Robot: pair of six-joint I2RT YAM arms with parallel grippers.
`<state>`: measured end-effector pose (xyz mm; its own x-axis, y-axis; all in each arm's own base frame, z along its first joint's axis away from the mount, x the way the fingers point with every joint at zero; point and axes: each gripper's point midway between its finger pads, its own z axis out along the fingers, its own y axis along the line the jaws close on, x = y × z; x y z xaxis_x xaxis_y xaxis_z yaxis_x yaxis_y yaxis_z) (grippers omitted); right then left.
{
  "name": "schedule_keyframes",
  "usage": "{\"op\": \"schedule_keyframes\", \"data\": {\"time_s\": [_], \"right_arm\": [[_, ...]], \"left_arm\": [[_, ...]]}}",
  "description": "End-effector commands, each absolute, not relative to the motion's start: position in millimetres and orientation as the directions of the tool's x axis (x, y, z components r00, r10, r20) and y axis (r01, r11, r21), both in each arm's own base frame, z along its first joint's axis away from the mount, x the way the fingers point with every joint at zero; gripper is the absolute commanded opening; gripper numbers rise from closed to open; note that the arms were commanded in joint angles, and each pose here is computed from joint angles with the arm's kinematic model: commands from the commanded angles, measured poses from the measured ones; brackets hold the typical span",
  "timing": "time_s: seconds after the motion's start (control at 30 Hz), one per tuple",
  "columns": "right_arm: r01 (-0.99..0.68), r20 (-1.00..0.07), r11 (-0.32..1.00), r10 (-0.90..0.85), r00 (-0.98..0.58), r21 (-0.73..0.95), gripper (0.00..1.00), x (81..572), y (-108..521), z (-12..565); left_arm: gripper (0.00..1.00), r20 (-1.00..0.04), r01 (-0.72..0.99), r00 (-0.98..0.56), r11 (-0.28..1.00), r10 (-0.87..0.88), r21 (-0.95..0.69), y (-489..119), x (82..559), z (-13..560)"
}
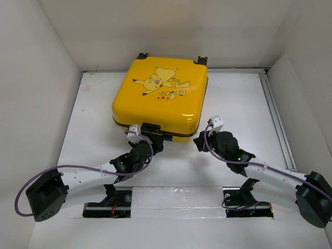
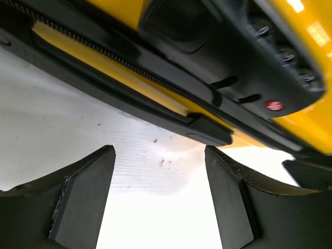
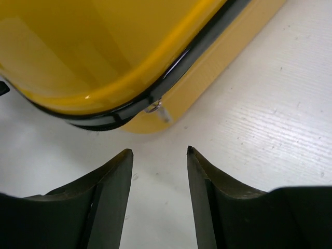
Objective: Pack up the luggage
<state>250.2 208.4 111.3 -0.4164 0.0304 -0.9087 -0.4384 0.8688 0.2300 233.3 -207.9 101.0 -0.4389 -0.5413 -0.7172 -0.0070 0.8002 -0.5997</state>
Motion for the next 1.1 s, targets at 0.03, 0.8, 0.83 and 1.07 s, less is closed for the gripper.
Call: {"op": "schedule_keyframes", "data": {"time_s": [0.03, 0.8, 0.83, 1.07], "right_arm": [[-0.548, -0.953, 0.813, 0.025, -0.301, 0.194, 0.53, 270.6, 221.9, 151.7], [-0.779, -0.983, 0.604, 0.047, -0.175, 0.168, 0.51, 288.5, 238.7, 170.2], [-0.790, -0.983, 0.589, 0.046, -0.175, 0.168, 0.51, 287.0, 241.2, 169.3], [-0.790, -0.970, 0.564, 0.118, -0.213, 0.242, 0.08, 281.1, 245.0, 159.7]], "left_arm": [[0.66, -0.723, 0.001, -0.403, 0.790, -0.561, -0.613, -213.7, 242.7, 117.9], [0.65, -0.729, 0.060, -0.409, 0.782, -0.548, -0.621, -233.3, 249.2, 126.1], [0.65, -0.732, 0.057, -0.413, 0.786, -0.543, -0.615, -233.3, 249.3, 123.3], [0.64, -0.754, 0.062, -0.386, 0.800, -0.532, -0.597, -237.4, 257.6, 129.2]]}}
